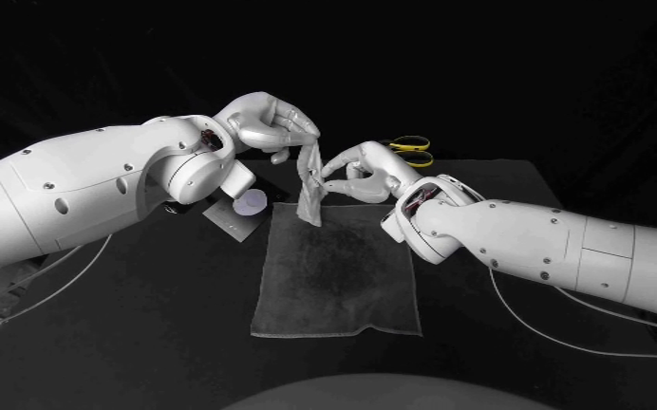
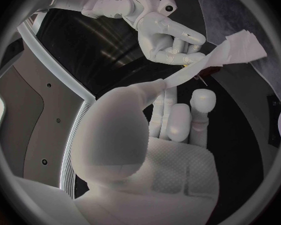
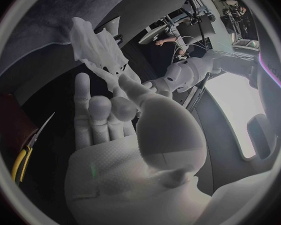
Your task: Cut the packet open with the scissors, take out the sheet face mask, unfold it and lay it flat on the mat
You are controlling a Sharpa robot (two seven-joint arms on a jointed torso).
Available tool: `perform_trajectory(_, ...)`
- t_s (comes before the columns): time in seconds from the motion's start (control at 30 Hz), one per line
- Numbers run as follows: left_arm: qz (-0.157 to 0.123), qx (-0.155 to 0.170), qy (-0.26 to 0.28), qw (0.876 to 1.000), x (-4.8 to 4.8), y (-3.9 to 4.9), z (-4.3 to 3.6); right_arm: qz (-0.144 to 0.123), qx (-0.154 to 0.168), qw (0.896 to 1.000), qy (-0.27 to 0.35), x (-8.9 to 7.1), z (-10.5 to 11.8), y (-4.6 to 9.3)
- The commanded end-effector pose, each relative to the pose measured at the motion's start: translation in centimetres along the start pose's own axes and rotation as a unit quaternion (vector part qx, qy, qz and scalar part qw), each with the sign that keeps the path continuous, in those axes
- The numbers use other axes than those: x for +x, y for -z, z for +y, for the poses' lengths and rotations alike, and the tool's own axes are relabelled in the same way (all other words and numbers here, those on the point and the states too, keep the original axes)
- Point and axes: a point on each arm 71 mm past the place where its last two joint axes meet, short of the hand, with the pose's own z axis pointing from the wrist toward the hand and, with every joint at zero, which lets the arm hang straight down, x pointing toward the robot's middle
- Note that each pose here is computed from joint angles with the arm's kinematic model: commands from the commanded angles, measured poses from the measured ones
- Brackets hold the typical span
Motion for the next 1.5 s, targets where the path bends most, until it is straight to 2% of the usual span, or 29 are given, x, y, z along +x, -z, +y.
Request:
perform_trajectory(0.03, 0.008, 0.003, -0.001, 1.000, 0.16, -0.05, -0.22, -0.031, -0.001, 0.999, 0.039, -0.4, -0.1, -0.1)
perform_trajectory(0.63, 0.012, 0.005, 0.002, 1.000, 0.41, 0.00, -0.35, -0.033, 0.016, 0.998, 0.052, 0.3, -0.9, -0.5)
perform_trajectory(1.13, 0.012, 0.006, 0.005, 1.000, 0.45, 0.07, -0.40, -0.010, 0.015, 0.999, 0.038, 1.1, -0.8, -0.3)
perform_trajectory(1.5, 0.013, 0.007, 0.006, 1.000, 0.49, 0.11, -0.42, -0.014, 0.019, 0.999, 0.031, 1.1, -1.1, -0.4)
